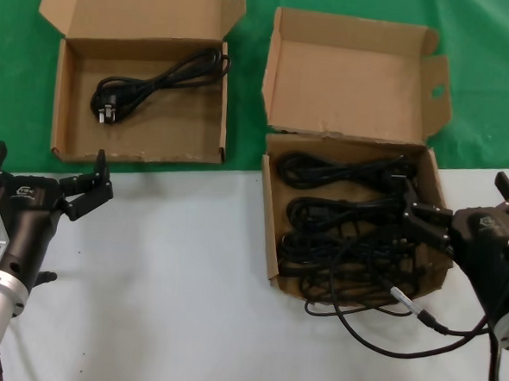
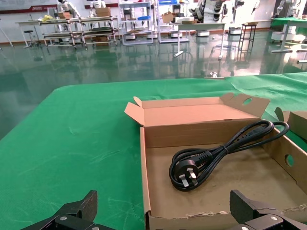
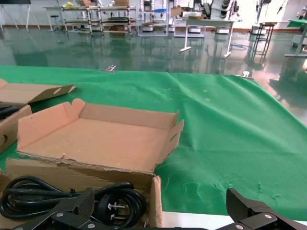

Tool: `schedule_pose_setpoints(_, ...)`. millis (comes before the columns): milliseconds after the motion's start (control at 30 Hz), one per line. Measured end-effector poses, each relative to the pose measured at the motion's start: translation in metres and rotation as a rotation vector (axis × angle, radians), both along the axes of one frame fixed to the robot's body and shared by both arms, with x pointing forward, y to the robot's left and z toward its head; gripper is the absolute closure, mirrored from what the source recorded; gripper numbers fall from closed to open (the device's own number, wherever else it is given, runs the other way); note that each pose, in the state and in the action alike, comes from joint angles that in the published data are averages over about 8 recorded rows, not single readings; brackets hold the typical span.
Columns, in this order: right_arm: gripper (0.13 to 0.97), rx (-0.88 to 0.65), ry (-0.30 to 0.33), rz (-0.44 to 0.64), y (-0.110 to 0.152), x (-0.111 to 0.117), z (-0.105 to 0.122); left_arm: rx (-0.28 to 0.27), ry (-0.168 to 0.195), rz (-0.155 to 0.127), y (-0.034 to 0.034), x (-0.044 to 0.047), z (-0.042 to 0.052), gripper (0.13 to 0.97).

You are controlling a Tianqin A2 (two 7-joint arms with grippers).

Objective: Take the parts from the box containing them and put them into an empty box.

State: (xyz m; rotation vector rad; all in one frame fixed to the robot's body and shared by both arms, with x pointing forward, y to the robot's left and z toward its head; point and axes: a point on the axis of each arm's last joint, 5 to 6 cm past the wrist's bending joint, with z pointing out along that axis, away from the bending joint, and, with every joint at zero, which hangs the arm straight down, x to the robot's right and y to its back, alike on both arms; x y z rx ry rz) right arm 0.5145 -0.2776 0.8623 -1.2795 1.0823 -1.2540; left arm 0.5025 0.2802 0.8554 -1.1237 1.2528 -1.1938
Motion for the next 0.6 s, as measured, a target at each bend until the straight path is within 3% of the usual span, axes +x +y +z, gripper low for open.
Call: schedule_pose_setpoints(600, 0.13, 0.0, 0.0, 0.0, 0.0, 0.0, 0.0, 0.0, 0.0, 0.0, 0.0, 0.0, 0.0, 0.132)
